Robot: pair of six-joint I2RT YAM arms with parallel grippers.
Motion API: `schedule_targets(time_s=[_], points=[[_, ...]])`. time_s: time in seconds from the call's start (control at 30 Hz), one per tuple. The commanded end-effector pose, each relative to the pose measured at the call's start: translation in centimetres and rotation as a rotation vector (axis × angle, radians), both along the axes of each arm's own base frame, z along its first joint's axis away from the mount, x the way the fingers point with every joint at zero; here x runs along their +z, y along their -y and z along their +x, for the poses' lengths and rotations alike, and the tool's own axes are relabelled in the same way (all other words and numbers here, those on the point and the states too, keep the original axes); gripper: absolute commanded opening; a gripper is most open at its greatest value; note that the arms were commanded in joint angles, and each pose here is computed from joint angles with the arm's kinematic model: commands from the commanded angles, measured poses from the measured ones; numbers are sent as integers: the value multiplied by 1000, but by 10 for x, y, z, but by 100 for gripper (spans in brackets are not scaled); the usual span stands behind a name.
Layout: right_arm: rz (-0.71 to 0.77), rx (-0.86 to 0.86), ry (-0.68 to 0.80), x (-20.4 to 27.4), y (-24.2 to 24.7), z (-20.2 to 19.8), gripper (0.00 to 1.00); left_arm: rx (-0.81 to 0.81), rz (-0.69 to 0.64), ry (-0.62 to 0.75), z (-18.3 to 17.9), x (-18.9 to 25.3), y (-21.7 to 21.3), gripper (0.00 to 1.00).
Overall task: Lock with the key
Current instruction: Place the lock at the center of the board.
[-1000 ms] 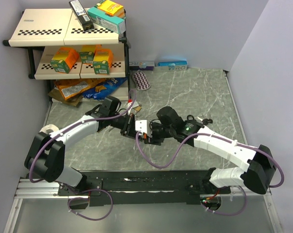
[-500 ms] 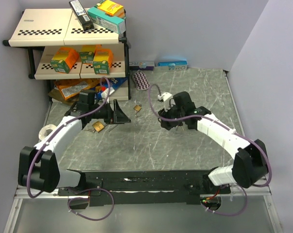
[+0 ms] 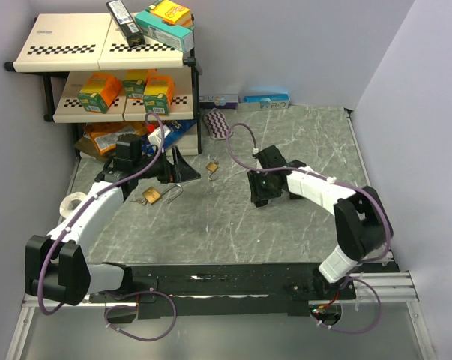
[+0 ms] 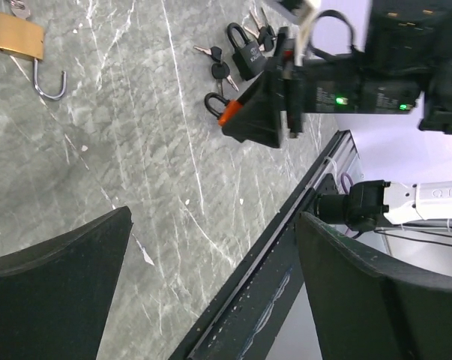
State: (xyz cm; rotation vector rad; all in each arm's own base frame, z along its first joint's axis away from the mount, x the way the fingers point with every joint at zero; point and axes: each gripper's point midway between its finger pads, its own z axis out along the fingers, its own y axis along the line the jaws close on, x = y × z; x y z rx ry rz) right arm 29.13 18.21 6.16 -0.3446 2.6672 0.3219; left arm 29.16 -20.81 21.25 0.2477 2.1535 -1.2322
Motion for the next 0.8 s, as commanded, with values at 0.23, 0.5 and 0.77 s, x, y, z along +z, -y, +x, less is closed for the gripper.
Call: schedule_targets(time_s=[0.23,0.5,0.77], points=[[-16,-171,-1,-8,-1,39,0,4,-2,88,7,16,-1,96],[-38,-232,4,-17,9,51,0,13,23,92,5,11,-4,96],[-87,-293,7,-24,17,62,11,38,61,79,8,4,-9,96]])
